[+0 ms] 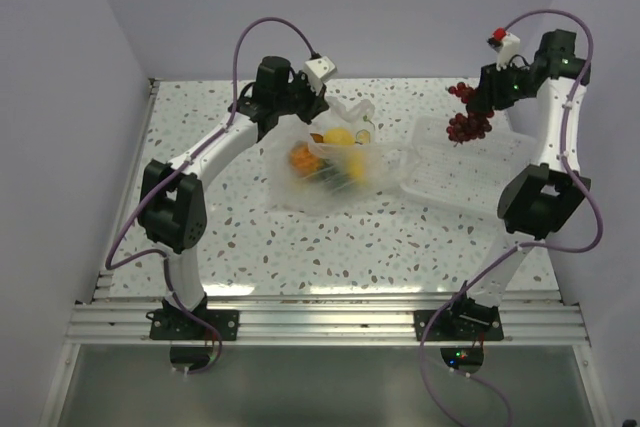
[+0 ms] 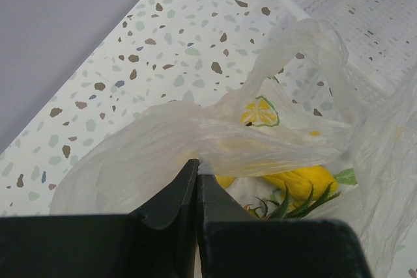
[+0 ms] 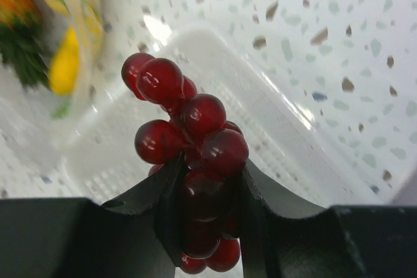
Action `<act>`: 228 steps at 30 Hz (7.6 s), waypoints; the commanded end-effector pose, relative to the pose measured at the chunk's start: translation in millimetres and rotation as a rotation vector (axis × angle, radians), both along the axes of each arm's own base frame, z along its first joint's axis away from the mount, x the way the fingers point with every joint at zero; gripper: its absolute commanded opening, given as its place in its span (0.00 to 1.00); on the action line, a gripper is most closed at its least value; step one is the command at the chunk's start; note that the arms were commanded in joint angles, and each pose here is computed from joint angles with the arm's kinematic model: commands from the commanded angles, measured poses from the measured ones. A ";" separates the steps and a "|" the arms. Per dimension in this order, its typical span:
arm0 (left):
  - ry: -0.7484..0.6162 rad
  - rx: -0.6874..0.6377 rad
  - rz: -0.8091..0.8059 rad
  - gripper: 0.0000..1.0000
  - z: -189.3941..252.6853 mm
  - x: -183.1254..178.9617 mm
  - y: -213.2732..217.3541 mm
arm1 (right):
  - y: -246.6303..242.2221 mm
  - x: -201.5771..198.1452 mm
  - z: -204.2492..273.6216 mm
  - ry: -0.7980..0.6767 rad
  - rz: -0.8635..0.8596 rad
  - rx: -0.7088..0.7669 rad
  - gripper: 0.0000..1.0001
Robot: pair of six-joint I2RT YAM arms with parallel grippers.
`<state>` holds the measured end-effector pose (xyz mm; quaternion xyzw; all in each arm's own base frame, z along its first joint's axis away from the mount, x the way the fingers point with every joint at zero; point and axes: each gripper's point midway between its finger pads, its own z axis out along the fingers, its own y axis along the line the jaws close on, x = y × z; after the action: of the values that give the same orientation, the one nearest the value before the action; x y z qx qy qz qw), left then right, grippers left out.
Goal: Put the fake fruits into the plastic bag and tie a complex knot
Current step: Place the fake fruit in the plastic bag, then adjust the plastic bag at the center of the board.
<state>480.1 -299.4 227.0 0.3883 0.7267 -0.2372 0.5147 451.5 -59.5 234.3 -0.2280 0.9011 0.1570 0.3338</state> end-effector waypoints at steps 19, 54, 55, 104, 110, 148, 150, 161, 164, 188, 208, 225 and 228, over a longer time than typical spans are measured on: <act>0.009 -0.073 0.029 0.05 26.3 5.6 -0.9 | 170.0 50.4 59.7 -0.153 -0.374 0.956 0.00; 0.016 -0.117 0.037 0.05 36.9 9.1 -0.5 | 320.2 -56.8 -39.0 0.434 -0.311 0.994 0.00; 0.017 -0.116 0.033 0.05 36.8 8.2 -0.6 | 321.7 -55.3 -38.5 0.416 -0.302 0.990 0.00; 0.082 -0.103 0.030 0.09 19.8 14.4 11.7 | 259.8 -98.8 11.2 -0.088 0.241 0.477 0.89; 0.122 -0.118 -0.026 0.10 13.1 6.0 3.6 | 242.7 -61.5 52.1 -0.362 0.313 0.323 0.91; -0.160 -0.117 -0.219 0.60 82.6 -42.9 13.5 | 276.0 4.9 44.4 -0.590 0.632 0.036 0.00; -0.256 -0.118 -0.266 0.62 106.7 -65.0 11.3 | 277.5 3.7 36.5 -0.548 0.618 0.060 0.00; -0.604 0.260 -0.633 0.55 43.4 -181.2 -58.0 | 276.8 -2.8 12.5 -0.390 0.529 0.146 0.00; -0.676 0.302 -0.664 0.52 32.2 -187.2 -82.2 | 274.5 -1.8 8.7 -0.353 0.501 0.164 0.00; -0.959 0.461 -0.508 0.60 -12.6 -145.0 -173.6 | 274.3 2.3 -4.0 -0.261 0.451 0.217 0.00; -0.795 0.138 -0.279 0.00 123.9 -143.5 -126.8 | 245.4 18.6 42.8 -0.315 0.345 0.286 0.00; -0.662 -0.243 0.452 0.00 273.6 -102.5 166.4 | 201.4 32.9 219.4 -0.635 0.164 0.307 0.00; -0.682 -0.264 0.512 0.00 287.1 -112.1 190.7 | 194.3 22.5 224.9 -0.640 0.168 0.280 0.00</act>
<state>387.1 -125.7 483.3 0.2314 0.5737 -0.0324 0.7850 485.1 147.9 436.5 -0.2996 0.7026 0.2446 0.5972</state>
